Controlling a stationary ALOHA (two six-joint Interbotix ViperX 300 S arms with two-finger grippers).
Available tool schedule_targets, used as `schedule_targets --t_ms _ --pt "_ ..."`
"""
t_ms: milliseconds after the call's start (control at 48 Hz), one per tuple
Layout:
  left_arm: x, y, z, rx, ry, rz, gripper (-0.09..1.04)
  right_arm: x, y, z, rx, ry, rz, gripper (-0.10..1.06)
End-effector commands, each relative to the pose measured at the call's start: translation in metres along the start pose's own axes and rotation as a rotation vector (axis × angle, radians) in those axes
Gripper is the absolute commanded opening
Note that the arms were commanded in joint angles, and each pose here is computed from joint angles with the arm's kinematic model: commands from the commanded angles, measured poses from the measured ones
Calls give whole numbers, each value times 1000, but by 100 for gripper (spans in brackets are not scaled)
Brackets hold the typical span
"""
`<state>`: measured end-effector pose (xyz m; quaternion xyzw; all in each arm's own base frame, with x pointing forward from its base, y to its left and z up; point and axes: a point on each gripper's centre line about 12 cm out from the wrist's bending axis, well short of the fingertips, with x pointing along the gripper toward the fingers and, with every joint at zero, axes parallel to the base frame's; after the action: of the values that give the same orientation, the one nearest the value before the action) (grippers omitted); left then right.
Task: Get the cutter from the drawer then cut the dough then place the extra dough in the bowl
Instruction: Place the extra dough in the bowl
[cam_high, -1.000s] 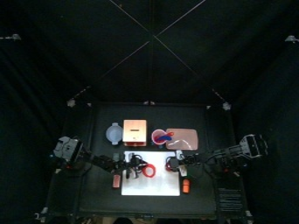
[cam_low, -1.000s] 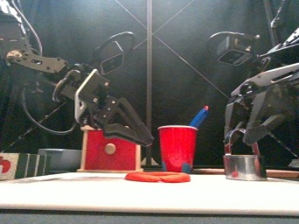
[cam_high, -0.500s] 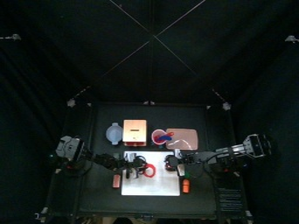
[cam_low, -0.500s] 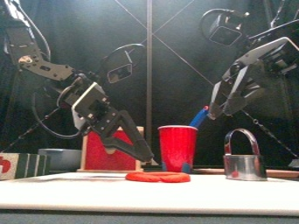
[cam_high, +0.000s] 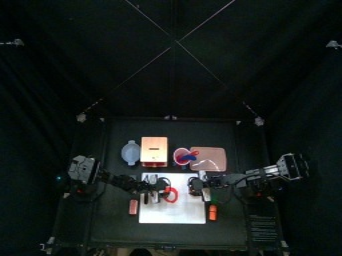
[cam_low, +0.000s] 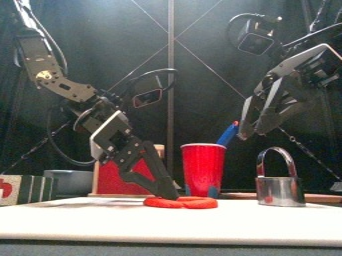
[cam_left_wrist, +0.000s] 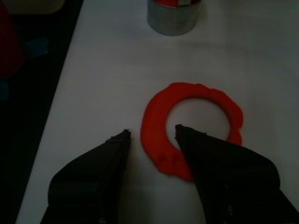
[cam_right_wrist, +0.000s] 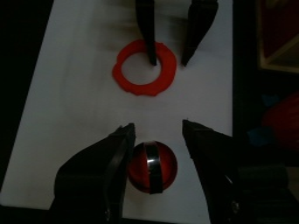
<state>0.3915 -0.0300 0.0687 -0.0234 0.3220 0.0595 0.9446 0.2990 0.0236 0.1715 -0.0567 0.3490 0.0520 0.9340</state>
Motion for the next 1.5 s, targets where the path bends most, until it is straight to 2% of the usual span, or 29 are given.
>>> schedule_targets --t_ms 21,167,271,500,625,812,917,1062,1229,1354,1500 --pt "3 -3 8 -12 29 -25 82 -2 -1 12 0 -37 -3 83" --pt "2 -4 2 -11 62 -34 77 -2 -3 13 3 -39 -7 83" --pt "1 -3 -1 -11 68 -33 68 -2 -3 13 3 -39 -9 83" --pt "-7 -13 11 -4 13 -49 55 -2 -4 17 3 -53 -10 83" --pt "-14 -14 27 3 -69 -44 54 -2 -4 18 1 -56 -12 83" --pt "-48 -4 71 -2 -284 -19 54 -2 -9 19 15 -61 -23 83" --pt "-72 13 88 -28 -402 27 54 -2 -12 19 25 -62 -30 83" --pt "-105 44 100 -54 -518 101 54 -3 -18 22 41 -70 -46 83" --pt "-147 82 110 -30 -626 187 54 -4 -25 27 39 -86 -64 83" --pt "-176 109 102 -2 -663 269 54 -3 -29 26 39 -94 -73 83" --pt "-203 133 79 -47 -671 361 54 -3 -29 26 41 -99 -74 83"
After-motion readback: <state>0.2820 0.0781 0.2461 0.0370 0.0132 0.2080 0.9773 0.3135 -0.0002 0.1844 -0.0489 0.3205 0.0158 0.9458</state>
